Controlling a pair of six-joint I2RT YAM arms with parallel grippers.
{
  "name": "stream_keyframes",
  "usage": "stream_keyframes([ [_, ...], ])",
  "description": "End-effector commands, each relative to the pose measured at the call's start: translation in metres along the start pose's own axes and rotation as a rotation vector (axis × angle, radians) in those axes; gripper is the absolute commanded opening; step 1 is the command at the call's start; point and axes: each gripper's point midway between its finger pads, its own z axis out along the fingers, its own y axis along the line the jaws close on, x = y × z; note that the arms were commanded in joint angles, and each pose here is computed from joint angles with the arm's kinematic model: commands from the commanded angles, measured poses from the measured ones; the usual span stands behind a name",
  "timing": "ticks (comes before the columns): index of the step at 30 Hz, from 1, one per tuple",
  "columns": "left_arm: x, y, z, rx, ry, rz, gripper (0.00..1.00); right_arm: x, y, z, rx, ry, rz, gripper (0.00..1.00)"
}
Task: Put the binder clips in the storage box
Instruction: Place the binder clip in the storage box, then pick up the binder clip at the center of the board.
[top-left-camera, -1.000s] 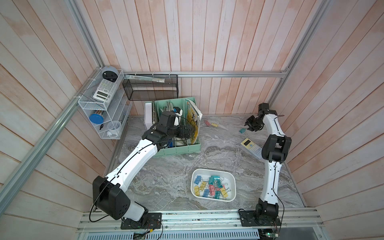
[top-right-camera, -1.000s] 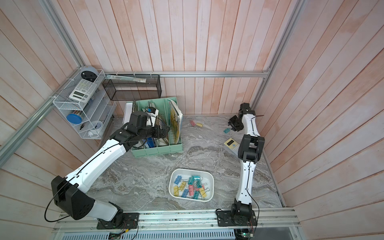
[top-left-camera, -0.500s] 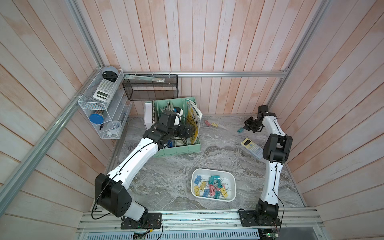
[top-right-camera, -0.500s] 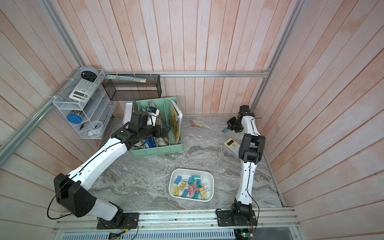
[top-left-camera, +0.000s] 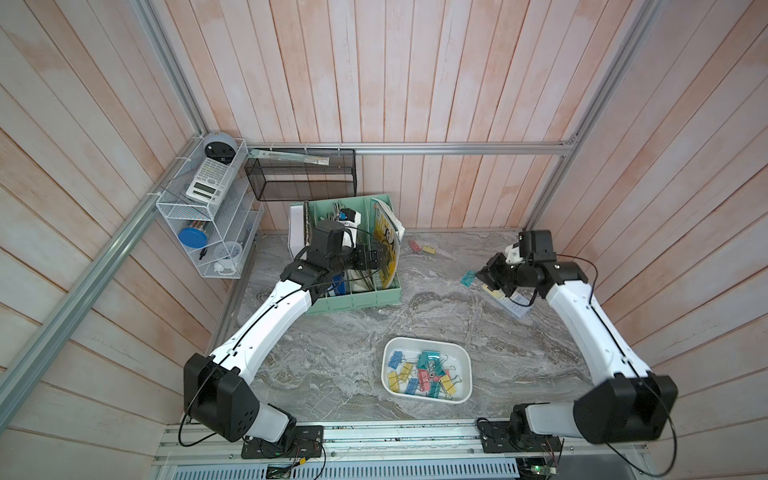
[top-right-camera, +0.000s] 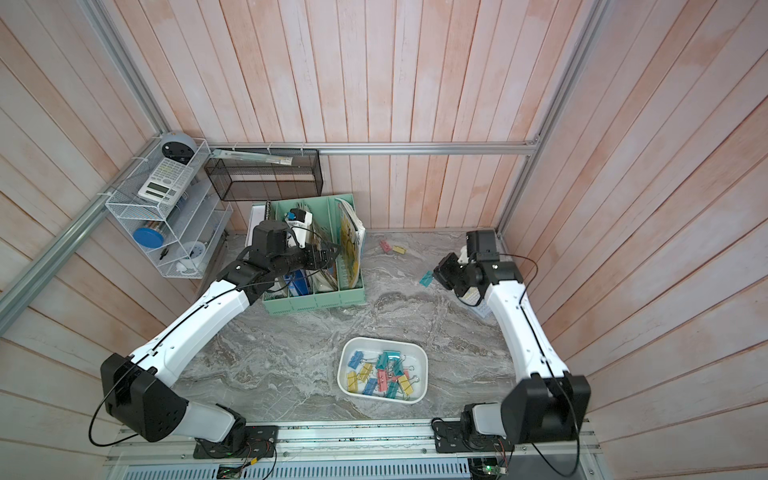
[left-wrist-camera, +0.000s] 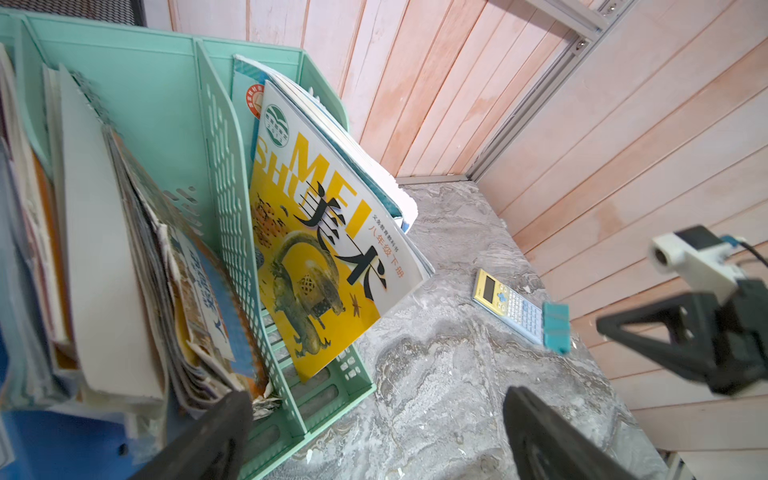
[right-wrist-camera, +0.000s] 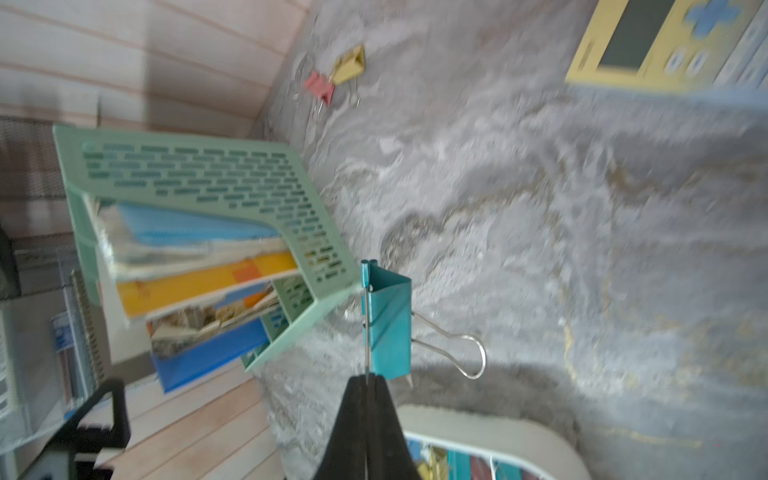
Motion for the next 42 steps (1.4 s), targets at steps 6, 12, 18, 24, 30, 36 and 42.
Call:
stream_keyframes([
  [6, 0.017, -0.01, -0.001, 0.09, -0.008, -0.038, 1.0, 0.166, -0.064, 0.013, 0.214, 0.177, -0.031, 0.0],
  [12, 0.045, -0.013, -0.004, 0.066, 0.043, 0.017, 1.0, 0.192, -0.081, 0.044, 0.295, 0.225, -0.121, 0.25],
  [18, 0.058, -0.032, -0.014, 0.072, 0.084, 0.11, 1.0, 0.102, -0.034, 0.02, 0.22, -0.116, -0.219, 0.54],
  [24, 0.066, -0.039, -0.011, 0.073, 0.132, 0.149, 0.99, -0.02, 0.012, 0.052, 0.056, -0.196, -0.027, 0.54],
  [30, 0.056, -0.03, -0.018, -0.013, 0.144, 0.203, 0.99, -0.095, 0.035, 0.128, -0.01, -0.244, 0.337, 0.54],
  [36, 0.044, -0.018, -0.033, -0.109, 0.134, 0.253, 1.0, -0.136, 0.061, 0.23, -0.14, -0.157, 0.586, 0.57],
  [42, 0.035, -0.008, -0.041, -0.185, 0.129, 0.276, 1.0, -0.172, 0.07, 0.291, -0.176, -0.137, 0.653, 0.62],
])
